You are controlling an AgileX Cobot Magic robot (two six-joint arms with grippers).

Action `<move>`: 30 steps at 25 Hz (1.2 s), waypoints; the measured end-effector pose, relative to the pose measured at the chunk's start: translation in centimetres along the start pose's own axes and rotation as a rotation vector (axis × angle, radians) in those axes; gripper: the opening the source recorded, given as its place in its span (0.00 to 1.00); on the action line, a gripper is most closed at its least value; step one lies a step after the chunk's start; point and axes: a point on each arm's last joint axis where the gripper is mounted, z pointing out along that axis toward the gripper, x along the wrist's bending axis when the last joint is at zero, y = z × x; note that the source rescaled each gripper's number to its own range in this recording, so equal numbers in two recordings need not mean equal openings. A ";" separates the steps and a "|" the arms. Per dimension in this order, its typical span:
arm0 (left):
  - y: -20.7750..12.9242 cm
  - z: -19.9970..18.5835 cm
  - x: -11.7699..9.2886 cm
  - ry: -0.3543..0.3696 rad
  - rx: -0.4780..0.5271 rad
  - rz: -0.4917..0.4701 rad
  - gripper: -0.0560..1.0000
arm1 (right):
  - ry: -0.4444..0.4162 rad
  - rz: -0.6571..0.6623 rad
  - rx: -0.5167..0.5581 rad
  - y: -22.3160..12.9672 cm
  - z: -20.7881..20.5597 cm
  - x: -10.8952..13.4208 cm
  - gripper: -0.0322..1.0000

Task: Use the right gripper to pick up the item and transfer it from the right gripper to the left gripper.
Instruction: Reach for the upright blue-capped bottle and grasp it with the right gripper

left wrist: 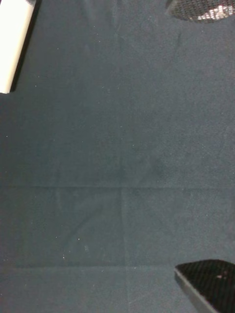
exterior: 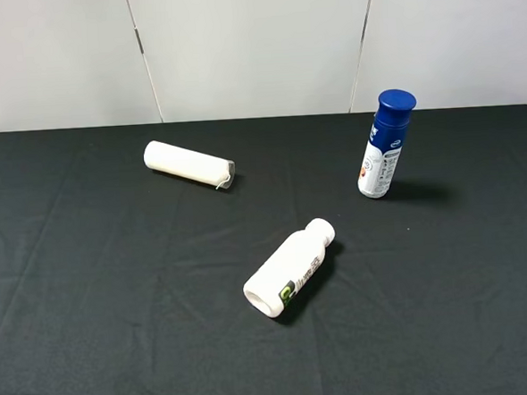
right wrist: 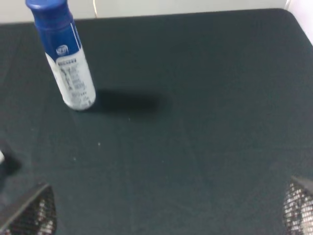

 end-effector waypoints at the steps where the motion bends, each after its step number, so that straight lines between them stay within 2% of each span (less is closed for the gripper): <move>1: 0.0 0.0 0.0 0.000 0.000 0.000 0.93 | 0.002 0.009 -0.007 0.5 -0.3 0.1 1.00; 7: 0.0 0.0 0.0 0.000 0.000 0.000 0.93 | -0.003 0.014 0.054 4.8 0.2 0.4 1.00; 16: 0.0 0.0 0.0 0.000 0.000 0.000 0.93 | 0.005 -0.118 0.162 12.1 3.4 0.9 1.00; 22: 0.0 0.0 0.0 0.000 0.000 0.000 0.93 | 0.074 -0.173 0.245 15.5 6.7 2.1 1.00; 30: 0.0 0.0 0.0 0.000 0.000 0.000 0.93 | 0.176 -0.273 0.395 18.7 11.7 5.3 1.00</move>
